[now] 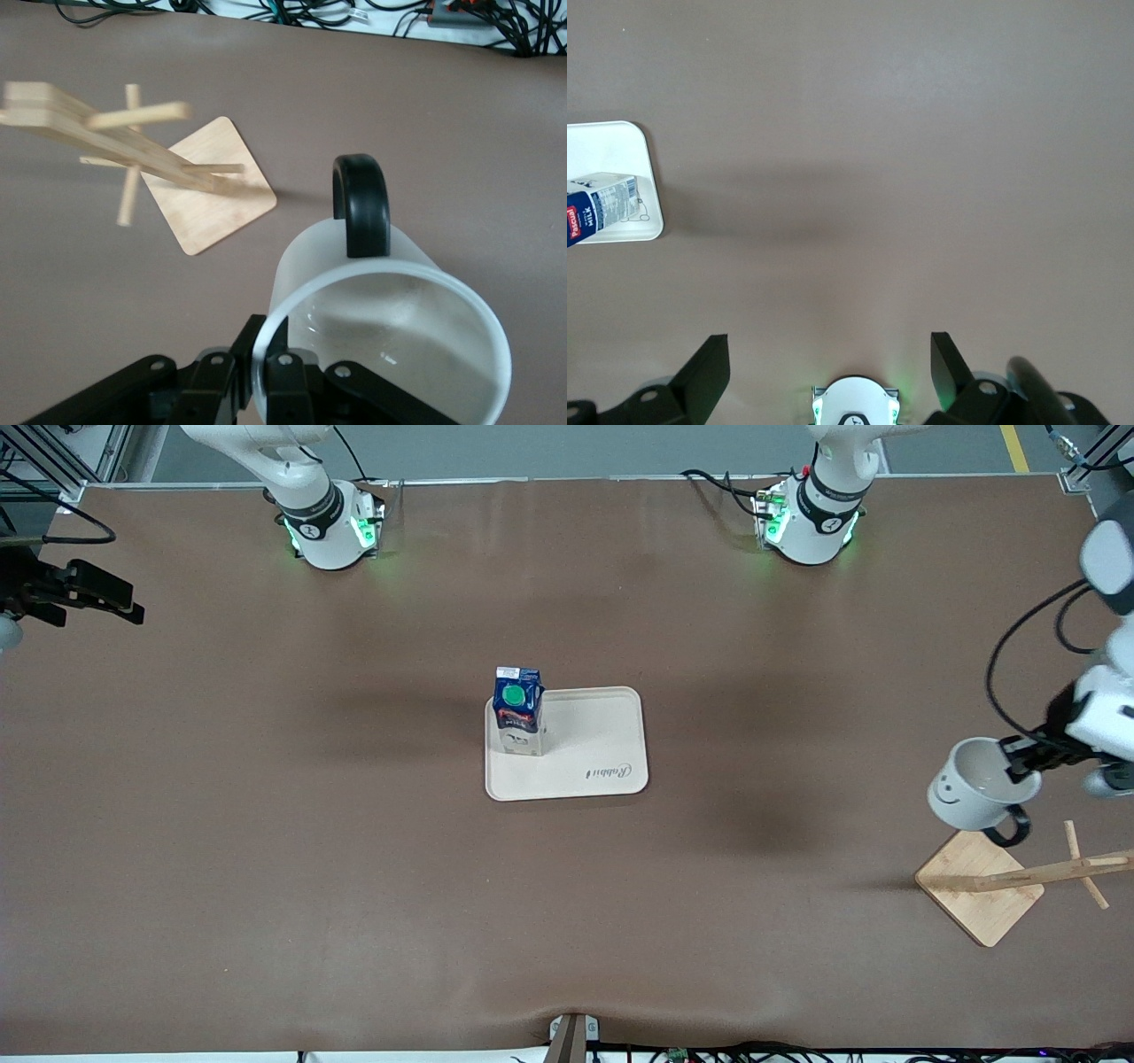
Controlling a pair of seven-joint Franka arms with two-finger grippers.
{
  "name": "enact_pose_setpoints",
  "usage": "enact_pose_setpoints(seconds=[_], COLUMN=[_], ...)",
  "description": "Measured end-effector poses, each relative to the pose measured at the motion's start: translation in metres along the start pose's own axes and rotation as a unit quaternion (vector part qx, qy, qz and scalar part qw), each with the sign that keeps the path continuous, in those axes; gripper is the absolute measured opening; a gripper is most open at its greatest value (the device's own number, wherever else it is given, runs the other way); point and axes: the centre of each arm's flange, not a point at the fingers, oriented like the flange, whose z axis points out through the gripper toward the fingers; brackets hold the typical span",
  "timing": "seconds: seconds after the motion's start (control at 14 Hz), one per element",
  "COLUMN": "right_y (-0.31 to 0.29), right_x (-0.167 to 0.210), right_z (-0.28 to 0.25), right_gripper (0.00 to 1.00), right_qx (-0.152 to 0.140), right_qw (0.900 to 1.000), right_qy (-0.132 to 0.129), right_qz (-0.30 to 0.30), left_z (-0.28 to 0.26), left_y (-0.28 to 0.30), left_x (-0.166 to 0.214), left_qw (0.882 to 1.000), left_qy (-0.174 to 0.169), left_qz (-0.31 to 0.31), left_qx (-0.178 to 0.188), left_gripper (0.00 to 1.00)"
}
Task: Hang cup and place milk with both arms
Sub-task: 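Lift the mug and carry it to the wooden mug tree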
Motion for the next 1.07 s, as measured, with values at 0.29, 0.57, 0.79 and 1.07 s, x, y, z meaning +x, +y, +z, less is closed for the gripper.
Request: enact_pose_setpoints(seconds=[0.29,0.57,0.79,1.07], right_y=[-0.003,-0.002,-0.001,-0.001], right_x=[0.002,0.001,0.000,-0.003], right_z=[0.006,0.007,0.006,0.002], right_gripper=[1.00,1.00,1.00,1.00], right_qx=[0.000,0.000,0.000,0.000], right_qw=[1.000,1.000,1.000,1.000], right_qy=[-0.003,-0.004,-0.004,0.001], right_qz=[-0.003,-0.002,-0.002,-0.003], left_z=[-0.003,0.020,0.030,0.040], left_y=[-0.057,-0.072,-0.079,-0.081], left_x=[0.013,0.022,0.026,0.031], left_qw=[0.996,0.993,0.993,0.992], left_qy=[0.012,0.011,0.014,0.019], left_qz=[-0.060,-0.085,-0.091,-0.094], left_qx=[-0.059,-0.079,-0.079,-0.080], left_gripper=[0.07,0.07,0.07,0.07])
